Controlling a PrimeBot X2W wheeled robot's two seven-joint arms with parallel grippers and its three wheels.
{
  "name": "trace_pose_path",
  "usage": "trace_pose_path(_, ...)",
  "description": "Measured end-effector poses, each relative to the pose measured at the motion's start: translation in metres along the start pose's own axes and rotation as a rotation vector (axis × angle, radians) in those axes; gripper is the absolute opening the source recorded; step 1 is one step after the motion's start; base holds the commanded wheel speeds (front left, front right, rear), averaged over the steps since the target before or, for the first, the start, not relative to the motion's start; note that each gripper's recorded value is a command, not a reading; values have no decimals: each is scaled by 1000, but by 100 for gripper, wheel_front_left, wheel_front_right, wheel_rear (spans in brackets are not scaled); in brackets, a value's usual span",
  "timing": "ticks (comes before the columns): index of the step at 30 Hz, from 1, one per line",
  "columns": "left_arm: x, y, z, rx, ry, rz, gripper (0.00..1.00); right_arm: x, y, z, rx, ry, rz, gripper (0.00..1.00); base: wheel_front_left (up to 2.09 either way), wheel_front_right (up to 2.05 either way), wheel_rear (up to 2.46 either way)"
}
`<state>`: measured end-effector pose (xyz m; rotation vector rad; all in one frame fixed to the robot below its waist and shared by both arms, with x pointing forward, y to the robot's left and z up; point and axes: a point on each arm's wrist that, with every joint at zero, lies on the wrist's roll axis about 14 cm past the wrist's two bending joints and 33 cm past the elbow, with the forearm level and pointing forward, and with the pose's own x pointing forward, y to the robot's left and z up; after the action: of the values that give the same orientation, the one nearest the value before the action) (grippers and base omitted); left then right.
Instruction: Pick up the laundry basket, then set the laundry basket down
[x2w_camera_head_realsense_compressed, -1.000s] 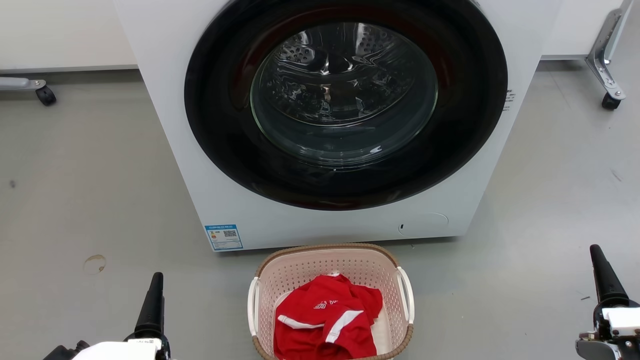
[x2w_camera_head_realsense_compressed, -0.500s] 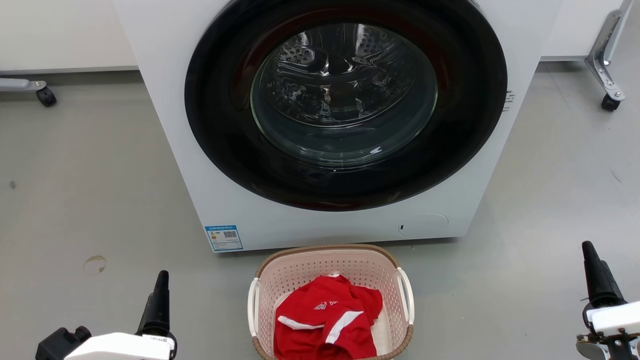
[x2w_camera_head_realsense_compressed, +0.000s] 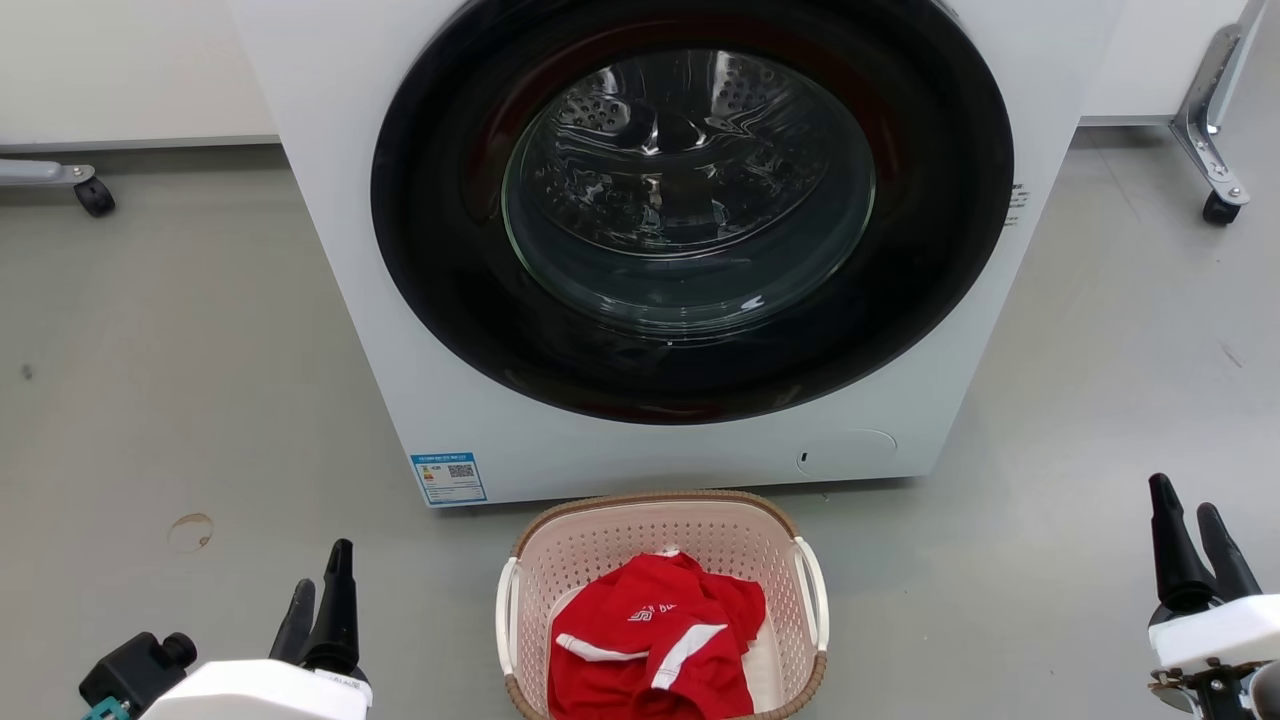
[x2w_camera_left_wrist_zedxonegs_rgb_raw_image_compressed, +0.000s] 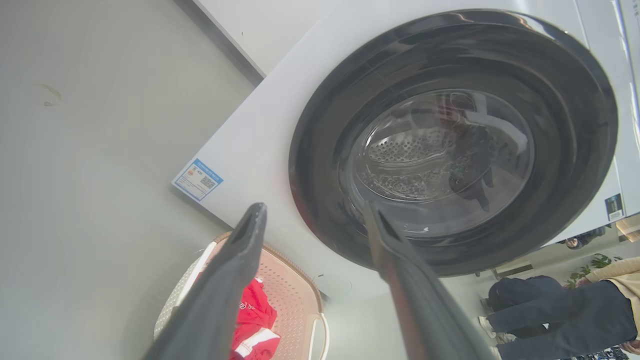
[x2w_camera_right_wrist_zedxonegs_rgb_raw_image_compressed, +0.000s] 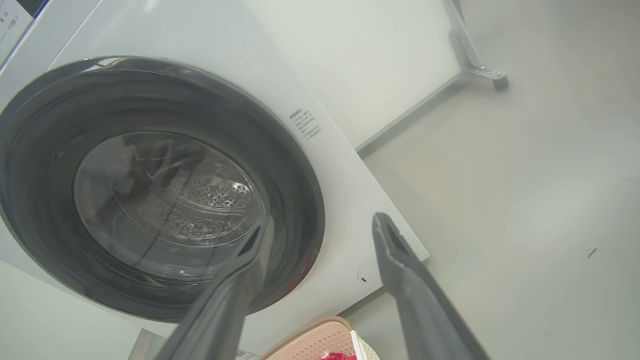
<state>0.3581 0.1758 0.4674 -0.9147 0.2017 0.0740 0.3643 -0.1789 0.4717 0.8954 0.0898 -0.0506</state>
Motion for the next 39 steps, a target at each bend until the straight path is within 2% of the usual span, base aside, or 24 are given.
trace_pose_path(14,-4,-9,3,162,-21,-17,100,1,11,1,-189,-18,42,100,0,0,0)
trace_pose_path(39,-15,-25,12,448,-66,-48,100,-1,36,5,-460,-70,138,100,0,0,0)
